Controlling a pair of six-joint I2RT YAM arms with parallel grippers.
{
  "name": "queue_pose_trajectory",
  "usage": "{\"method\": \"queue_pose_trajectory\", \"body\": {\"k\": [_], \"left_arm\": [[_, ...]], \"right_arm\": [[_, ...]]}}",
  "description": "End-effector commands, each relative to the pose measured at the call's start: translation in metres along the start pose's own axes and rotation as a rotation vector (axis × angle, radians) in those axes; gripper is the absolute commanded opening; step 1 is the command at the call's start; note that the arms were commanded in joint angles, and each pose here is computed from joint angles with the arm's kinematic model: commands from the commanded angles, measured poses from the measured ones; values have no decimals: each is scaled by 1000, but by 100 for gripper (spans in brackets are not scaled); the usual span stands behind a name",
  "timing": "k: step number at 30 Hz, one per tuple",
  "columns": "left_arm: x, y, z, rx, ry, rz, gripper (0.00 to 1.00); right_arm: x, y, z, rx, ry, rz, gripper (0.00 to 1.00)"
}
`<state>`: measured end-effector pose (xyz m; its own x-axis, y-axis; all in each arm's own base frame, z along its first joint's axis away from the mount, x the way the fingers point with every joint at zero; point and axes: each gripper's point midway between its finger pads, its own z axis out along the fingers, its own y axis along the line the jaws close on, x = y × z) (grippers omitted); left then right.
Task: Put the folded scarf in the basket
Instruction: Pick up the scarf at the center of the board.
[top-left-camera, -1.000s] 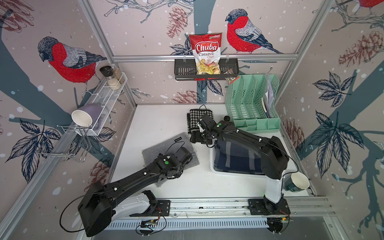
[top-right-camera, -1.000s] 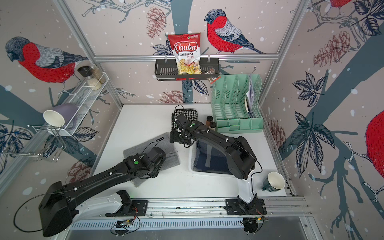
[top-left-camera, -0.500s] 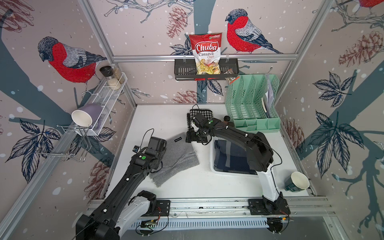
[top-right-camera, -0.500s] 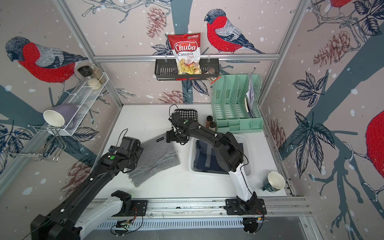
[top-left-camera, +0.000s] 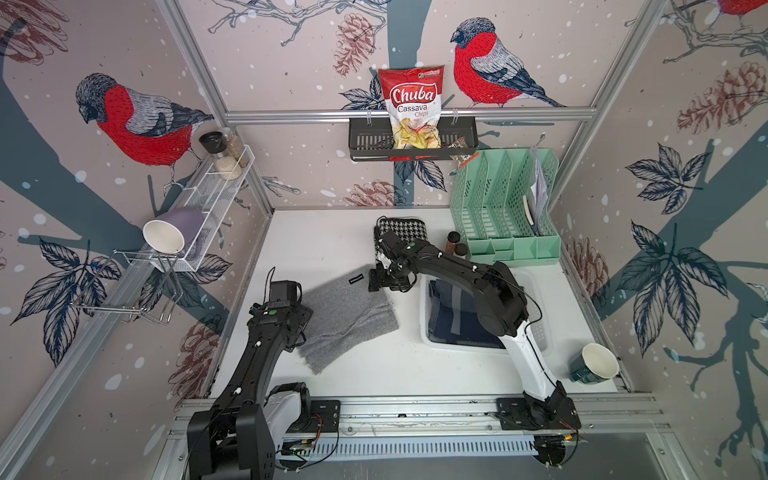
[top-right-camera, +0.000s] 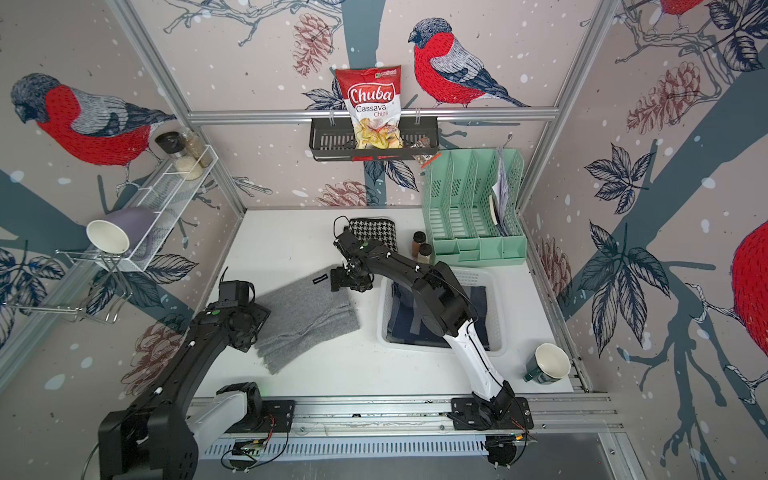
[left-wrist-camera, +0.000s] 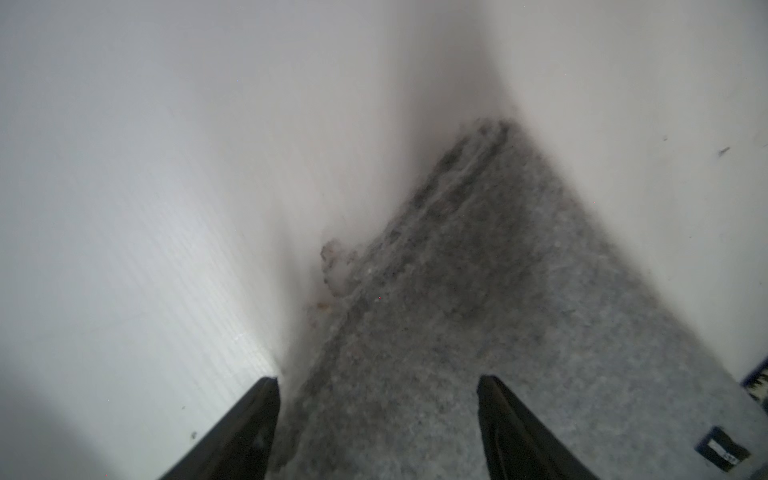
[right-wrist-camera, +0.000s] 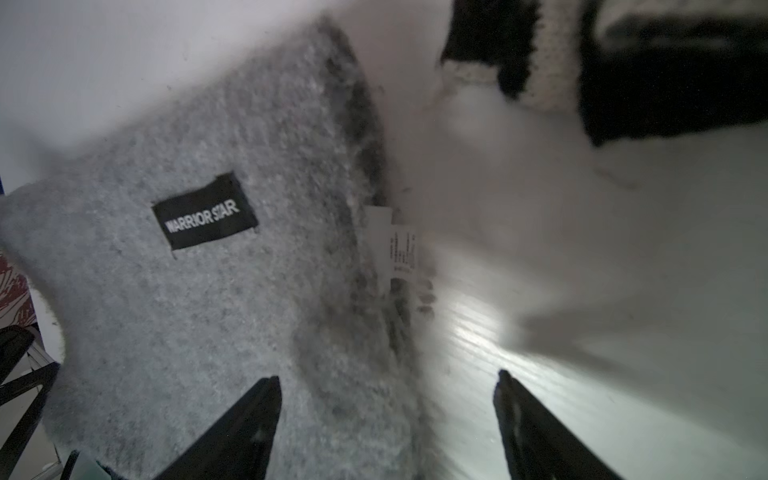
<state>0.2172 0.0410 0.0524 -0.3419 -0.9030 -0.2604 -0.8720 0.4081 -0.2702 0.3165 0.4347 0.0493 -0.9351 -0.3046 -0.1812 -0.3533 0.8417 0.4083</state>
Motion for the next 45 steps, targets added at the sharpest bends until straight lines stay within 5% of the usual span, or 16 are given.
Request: {"method": "queue_pose_trajectory", "body": {"k": [1,28,36,43,45], "left_arm": [[0,1,13,24,13,-2,79],[40,5,44,163,165,-54,54],[45,1,50,178,200,-38,37],[40,-4,44,197,178,-18,0],[39,-7,41,209,175,-9,0]], "right_arm": [[6,3,4,-13,25,-8,86],[33,11,43,-60,123,27,68],[29,9,43,-46,105,48,42],[23,5,41,-22,77,56,12],[21,6,39,-20,66,58,6]]}}
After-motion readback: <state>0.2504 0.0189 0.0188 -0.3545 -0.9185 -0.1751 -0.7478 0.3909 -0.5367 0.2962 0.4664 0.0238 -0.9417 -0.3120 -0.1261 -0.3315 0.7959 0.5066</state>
